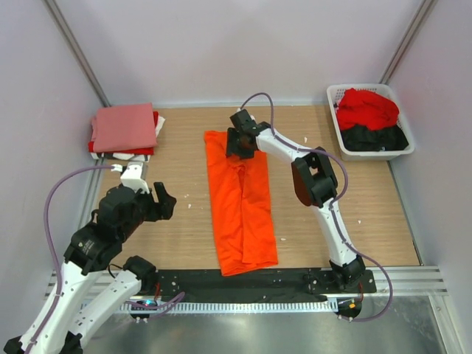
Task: Fold and stack the t-shirts
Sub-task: Fold the tshirt
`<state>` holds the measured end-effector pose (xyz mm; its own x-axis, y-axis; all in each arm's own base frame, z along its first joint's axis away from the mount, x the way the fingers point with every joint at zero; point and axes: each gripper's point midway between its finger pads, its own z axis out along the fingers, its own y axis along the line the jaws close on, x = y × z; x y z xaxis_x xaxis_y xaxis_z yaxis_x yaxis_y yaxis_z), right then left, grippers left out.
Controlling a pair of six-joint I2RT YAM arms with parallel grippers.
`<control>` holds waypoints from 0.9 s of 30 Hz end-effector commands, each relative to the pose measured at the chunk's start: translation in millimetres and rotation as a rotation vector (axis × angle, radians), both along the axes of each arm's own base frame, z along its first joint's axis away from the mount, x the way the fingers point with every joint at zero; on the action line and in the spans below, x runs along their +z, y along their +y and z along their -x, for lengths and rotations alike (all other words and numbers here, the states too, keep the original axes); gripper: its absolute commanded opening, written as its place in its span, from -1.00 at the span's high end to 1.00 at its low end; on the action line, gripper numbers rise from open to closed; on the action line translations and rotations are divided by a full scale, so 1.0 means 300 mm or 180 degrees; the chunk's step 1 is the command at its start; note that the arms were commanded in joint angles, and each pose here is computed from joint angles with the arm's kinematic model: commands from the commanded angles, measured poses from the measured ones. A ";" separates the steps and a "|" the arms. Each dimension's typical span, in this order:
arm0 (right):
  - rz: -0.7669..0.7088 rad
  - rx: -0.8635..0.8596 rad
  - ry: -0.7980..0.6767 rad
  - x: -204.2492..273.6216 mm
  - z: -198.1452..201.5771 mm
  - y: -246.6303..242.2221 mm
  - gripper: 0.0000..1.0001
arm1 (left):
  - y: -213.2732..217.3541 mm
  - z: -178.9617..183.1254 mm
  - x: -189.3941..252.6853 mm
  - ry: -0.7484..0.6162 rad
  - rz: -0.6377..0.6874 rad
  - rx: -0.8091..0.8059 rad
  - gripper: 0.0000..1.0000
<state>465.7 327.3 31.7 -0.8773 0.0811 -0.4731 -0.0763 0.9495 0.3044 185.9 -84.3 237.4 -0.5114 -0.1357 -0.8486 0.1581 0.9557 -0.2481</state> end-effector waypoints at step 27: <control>-0.0719 -0.0254 -0.0828 0.404 -0.295 0.007 -0.92 | 0.012 -0.048 0.015 -0.0110 -0.0017 0.0126 -0.51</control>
<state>558.2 326.4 56.6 -0.7824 0.2860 -0.5532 0.0169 0.8978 0.4402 192.0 -81.3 235.6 -0.5066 -0.1464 -0.8497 0.1323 0.9606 -0.2444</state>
